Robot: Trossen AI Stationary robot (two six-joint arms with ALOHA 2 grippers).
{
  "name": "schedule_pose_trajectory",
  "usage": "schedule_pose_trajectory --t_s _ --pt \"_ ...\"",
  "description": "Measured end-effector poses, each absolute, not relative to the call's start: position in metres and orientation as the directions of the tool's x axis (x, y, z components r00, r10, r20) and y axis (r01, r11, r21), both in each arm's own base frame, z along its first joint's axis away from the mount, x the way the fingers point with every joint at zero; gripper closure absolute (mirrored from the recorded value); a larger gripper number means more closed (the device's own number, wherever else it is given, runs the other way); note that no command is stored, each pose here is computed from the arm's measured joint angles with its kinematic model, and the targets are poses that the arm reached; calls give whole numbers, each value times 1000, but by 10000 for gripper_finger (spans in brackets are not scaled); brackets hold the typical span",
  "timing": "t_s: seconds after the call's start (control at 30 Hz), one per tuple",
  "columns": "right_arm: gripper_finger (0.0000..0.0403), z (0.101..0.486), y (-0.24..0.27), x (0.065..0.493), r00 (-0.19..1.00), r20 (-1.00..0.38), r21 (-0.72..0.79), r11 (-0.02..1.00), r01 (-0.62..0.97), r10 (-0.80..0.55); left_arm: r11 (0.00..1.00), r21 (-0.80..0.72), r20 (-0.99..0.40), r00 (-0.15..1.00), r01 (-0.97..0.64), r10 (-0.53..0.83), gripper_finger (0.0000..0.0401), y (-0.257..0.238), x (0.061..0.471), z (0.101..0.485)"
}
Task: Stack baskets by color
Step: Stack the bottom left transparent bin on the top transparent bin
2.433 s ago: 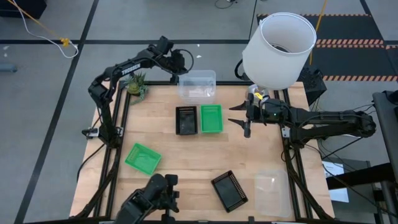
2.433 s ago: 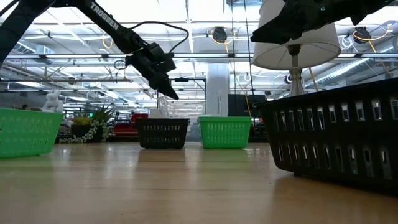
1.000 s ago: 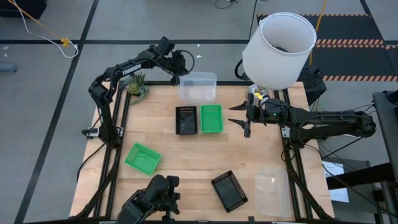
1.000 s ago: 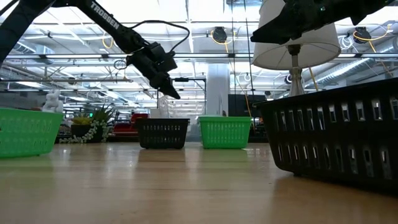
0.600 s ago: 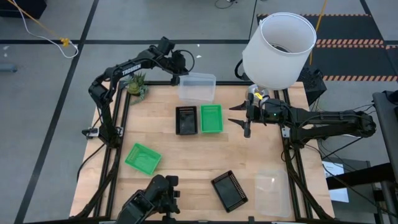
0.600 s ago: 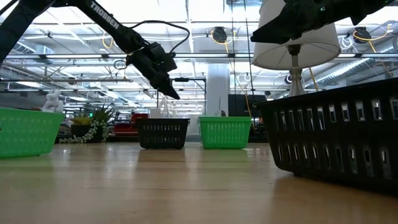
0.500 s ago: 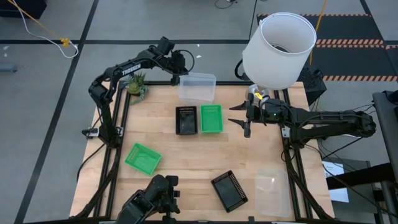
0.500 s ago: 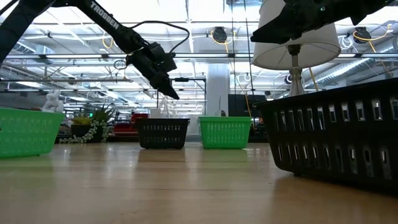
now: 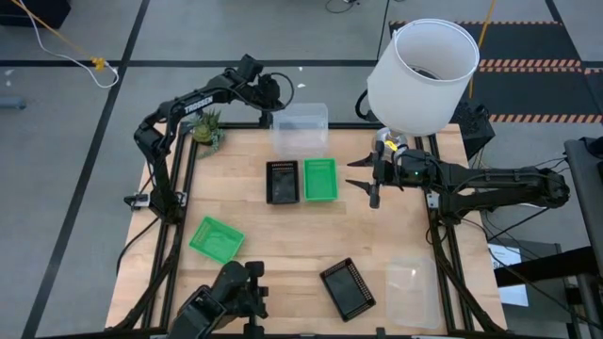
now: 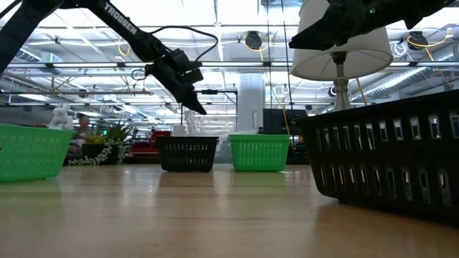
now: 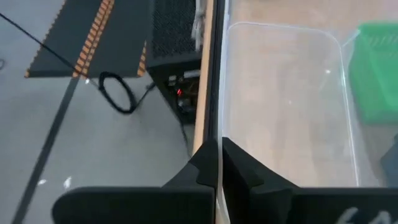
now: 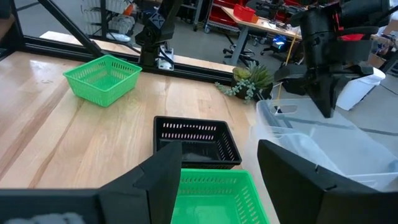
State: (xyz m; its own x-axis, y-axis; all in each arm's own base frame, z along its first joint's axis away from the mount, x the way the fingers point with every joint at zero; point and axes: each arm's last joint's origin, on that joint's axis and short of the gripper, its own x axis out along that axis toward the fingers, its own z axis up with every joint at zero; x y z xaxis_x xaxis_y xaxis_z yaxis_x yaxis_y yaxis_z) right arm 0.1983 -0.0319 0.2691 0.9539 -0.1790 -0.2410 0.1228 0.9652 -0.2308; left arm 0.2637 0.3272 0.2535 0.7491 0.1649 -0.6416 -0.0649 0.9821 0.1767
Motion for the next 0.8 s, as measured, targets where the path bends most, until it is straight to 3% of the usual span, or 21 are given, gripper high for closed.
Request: schedule_pose_trajectory --t_s 0.43,0.8 --pt "197 269 -32 198 954 -241 -231 965 123 -180 994 107 -573 815 -29 85 397 334 256 296" --pt "197 270 -32 198 956 -233 -237 964 124 -180 1000 0 -660 752 13 -10 397 345 273 264"
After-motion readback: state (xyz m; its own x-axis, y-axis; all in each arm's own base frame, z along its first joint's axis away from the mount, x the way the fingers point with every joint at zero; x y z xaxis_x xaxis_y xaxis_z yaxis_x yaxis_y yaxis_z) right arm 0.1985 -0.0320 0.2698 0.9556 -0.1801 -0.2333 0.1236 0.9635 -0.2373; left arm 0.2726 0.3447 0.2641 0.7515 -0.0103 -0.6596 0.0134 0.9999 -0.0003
